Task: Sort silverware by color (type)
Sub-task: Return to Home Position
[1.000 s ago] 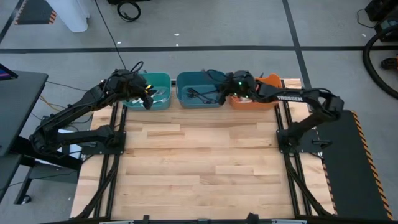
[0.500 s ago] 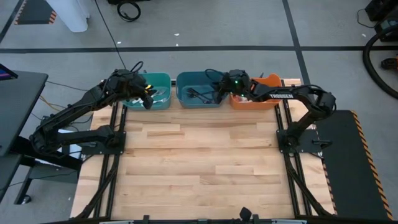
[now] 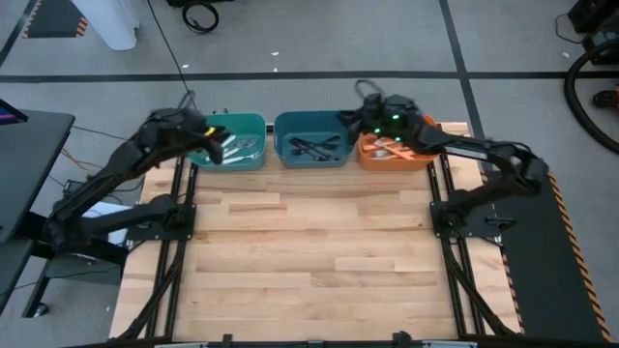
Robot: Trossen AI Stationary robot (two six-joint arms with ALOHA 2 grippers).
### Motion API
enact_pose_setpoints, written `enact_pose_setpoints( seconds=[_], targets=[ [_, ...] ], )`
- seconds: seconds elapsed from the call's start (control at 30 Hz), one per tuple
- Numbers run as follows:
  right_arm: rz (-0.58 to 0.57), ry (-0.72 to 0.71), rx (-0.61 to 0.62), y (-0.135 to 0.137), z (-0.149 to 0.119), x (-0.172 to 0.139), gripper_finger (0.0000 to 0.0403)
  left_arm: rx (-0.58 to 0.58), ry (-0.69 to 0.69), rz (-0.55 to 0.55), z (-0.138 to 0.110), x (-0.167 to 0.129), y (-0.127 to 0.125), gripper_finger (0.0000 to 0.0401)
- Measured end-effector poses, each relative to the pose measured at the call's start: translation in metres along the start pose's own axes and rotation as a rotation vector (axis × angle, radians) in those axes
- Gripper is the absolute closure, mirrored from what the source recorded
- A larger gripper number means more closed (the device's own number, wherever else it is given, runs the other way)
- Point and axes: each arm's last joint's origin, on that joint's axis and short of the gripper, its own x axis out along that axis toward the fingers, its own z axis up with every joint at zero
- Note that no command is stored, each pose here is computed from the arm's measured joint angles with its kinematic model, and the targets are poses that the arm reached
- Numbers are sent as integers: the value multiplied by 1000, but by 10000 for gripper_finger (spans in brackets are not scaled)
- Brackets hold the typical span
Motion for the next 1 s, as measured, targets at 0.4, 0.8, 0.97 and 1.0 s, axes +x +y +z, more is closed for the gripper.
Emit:
enact_pose_setpoints(
  seconds=[0.4, 0.8, 0.97, 1.0],
  targets=[
    [21, -180, -224, 24, 52, -106, 312, -88, -323, 18, -54, -58, 11, 271],
    [49, -186, -104, 20, 14, -169, 311, -144, -388, 0, -121, -42, 19, 271],
    [100, -180, -11, 12, -17, -178, 311, -119, -348, -4, -138, -24, 21, 271],
    [113, -181, 2, 10, -23, -179, 311, -112, -326, -8, -142, -20, 21, 271]
  ],
)
